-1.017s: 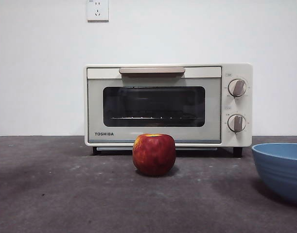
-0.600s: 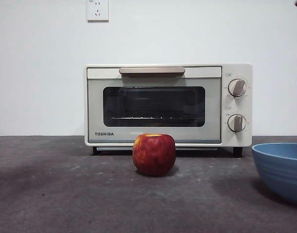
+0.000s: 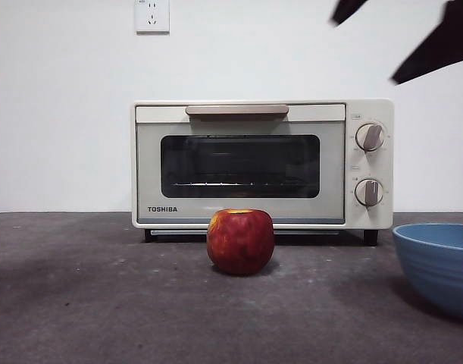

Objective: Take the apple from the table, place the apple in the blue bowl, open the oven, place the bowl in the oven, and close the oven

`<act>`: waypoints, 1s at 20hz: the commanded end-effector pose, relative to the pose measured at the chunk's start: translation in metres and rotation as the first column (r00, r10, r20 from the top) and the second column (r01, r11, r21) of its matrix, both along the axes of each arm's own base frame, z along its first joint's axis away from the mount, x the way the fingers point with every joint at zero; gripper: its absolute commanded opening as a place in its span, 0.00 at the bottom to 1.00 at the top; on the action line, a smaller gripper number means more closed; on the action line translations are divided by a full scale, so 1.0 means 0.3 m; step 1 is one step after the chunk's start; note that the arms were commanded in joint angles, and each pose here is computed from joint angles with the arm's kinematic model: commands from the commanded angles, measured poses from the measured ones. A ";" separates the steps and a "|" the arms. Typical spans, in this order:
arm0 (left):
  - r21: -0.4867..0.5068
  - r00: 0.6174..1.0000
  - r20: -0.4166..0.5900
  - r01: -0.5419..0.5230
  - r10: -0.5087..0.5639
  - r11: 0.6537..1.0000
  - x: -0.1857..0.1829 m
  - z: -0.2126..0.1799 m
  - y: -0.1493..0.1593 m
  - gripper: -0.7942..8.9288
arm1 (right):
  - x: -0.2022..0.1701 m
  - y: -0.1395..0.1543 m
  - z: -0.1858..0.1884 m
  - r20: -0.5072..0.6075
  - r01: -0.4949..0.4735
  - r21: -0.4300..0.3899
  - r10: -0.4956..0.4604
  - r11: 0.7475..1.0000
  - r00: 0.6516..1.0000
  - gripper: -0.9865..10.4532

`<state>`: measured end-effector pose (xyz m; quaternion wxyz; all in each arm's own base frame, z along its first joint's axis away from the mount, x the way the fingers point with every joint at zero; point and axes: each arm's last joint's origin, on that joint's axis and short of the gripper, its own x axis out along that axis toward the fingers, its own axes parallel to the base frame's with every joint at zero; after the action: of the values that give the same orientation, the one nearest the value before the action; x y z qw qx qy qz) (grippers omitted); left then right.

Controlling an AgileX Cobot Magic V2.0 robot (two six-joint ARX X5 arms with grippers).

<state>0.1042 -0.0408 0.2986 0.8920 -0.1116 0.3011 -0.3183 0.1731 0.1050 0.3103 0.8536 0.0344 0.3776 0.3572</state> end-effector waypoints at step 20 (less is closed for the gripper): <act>0.003 0.999 0.029 0.015 -0.015 1.000 0.000 0.021 -0.002 0.09 | 0.397 0.467 -0.308 -0.130 0.007 -0.281 -0.045 0.960 0.991 0.53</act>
<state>0.1042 -0.0408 0.2985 0.8920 -0.1112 0.3011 -0.3183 0.2901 0.2381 0.2190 0.8266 -0.0604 0.4819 0.2844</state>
